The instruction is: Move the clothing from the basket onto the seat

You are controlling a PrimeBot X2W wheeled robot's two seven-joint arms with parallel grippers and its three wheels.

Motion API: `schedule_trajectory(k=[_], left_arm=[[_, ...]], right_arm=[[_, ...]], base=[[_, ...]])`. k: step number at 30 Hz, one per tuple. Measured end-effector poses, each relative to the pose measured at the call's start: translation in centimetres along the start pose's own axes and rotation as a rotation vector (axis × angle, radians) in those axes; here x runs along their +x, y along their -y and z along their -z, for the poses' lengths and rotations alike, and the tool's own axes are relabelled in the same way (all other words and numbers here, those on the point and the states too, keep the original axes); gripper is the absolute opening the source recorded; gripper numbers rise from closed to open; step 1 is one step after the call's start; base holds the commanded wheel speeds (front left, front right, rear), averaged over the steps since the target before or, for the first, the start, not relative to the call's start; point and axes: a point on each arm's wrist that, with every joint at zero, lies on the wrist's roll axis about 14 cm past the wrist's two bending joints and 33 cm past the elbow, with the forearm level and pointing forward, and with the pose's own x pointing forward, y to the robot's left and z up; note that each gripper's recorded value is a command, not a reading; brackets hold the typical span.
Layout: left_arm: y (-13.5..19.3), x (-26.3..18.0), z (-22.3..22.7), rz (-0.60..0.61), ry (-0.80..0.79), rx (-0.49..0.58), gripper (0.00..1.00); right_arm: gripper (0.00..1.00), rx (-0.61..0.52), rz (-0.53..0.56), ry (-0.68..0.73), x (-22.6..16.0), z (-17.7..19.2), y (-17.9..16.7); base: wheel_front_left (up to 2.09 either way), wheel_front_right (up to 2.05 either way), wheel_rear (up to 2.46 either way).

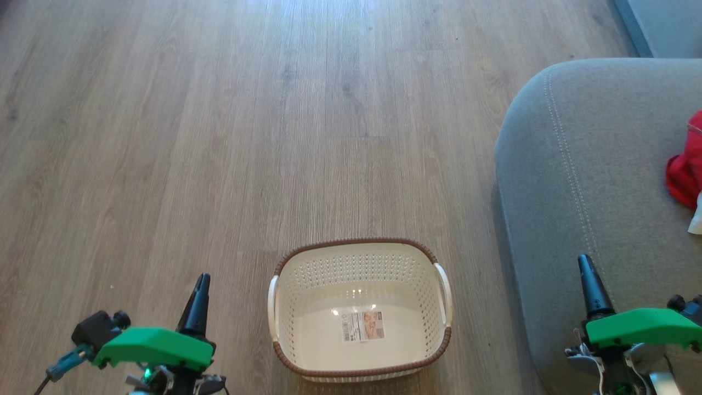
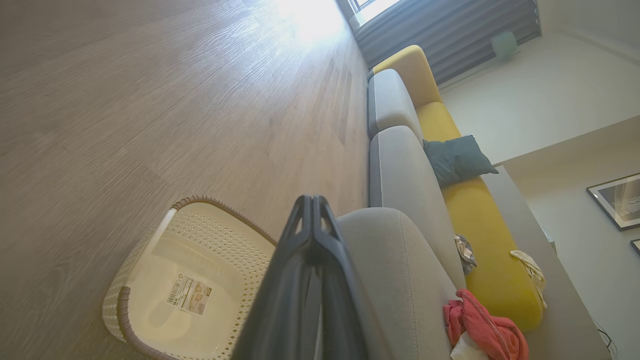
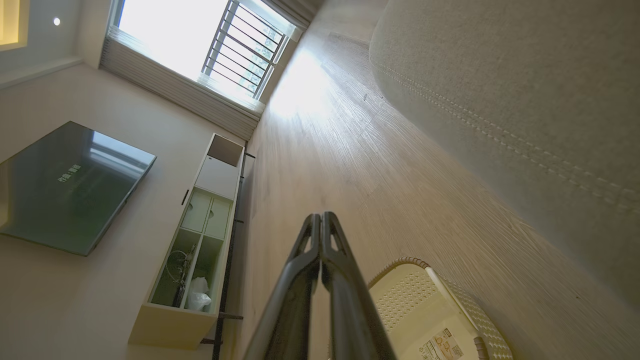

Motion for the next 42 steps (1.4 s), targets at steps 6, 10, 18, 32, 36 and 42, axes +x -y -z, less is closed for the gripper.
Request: schedule_trajectory(k=[6,10,18,32,36,42], left_arm=[[0.6,0.4,-0.2,0.019,-0.002,-0.068,0.0],[0.6,0.4,-0.4,0.022,-0.003,-0.103,0.0],[0.7,0.6,-0.6,0.031,-0.008,-0.194,0.0],[1.6,1.1,-1.5,0.079,-0.008,-0.351,0.0],[1.7,1.2,-1.9,0.091,-0.004,-0.397,0.0],[1.9,1.2,-2.0,0.109,-0.006,-0.462,0.0]], right_arm=[[0.0,0.066,-0.001,-0.002,0.0,-0.1,-0.1],[0.0,0.101,-0.006,0.003,0.1,-0.4,-0.3],[0.0,0.188,-0.012,0.007,0.1,-0.7,-0.4],[0.0,0.345,-0.018,0.013,-0.1,-1.2,-0.4],[0.0,0.387,-0.024,0.013,-0.2,-1.4,-0.4],[0.0,0.453,-0.047,0.024,0.1,-1.9,-1.1]], base=[[0.0,0.0,0.0],[0.0,0.0,0.0],[0.0,0.0,0.0],[0.0,0.0,0.0],[0.0,0.0,0.0],[0.0,0.0,0.0]])
